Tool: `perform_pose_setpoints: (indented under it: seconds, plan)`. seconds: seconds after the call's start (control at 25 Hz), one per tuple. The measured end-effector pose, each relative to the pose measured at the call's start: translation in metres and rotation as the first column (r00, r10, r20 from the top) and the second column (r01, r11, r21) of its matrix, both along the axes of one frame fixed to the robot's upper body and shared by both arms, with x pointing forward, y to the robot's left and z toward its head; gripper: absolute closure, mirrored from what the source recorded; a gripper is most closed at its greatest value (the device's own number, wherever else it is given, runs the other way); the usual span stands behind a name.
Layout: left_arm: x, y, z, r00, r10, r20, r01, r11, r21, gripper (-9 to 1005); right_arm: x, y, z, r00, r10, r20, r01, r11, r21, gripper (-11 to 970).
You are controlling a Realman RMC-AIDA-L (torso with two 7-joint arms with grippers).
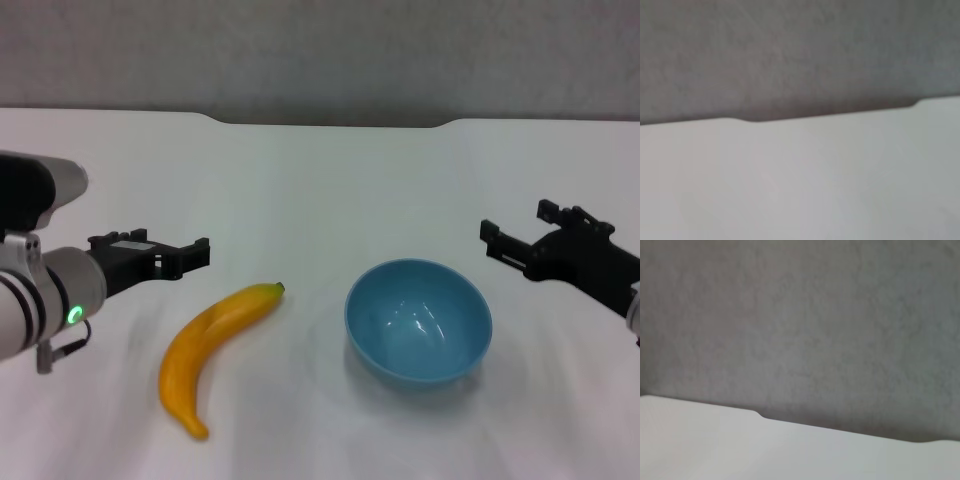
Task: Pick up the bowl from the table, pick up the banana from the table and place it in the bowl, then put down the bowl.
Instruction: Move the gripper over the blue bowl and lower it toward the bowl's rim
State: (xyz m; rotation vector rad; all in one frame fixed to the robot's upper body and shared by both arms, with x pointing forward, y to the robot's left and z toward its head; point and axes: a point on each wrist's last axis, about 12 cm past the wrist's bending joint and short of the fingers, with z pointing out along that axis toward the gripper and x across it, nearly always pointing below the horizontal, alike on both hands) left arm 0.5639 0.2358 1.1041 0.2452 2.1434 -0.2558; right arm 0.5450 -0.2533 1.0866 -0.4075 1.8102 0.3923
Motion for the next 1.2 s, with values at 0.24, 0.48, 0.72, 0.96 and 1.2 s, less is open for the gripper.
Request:
perform_pose_setpoints:
  seconds: [0.24,0.48,0.72,0.96,1.2]
  plan:
    - [0.002,0.006,0.012,0.999,-0.018,-0.028,0.019,0.999,0.036,116,0.014,-0.010,0.021,0.991,0.020,-0.131,-0.012,0.998,0.067,70]
    - [0.002,0.008,0.013,1.000,-0.016,-0.017,0.016,0.999,0.044,117,0.040,-0.015,0.037,0.936,0.013,-0.351,-0.016,1.000,-0.006,70]
    - [0.003,0.007,0.013,1.000,-0.017,-0.016,0.017,0.999,0.040,117,0.058,-0.002,0.048,0.878,-0.002,-0.478,-0.048,0.995,-0.092,70]
    - [0.004,0.005,0.014,1.000,-0.022,-0.018,0.022,0.999,0.043,117,0.069,0.015,0.052,0.841,0.003,-0.540,-0.079,0.990,-0.118,71]
    - [0.004,0.007,0.013,1.000,-0.017,-0.023,0.018,0.999,0.043,117,0.078,0.030,0.032,0.761,0.016,-0.648,-0.130,0.983,-0.128,71]
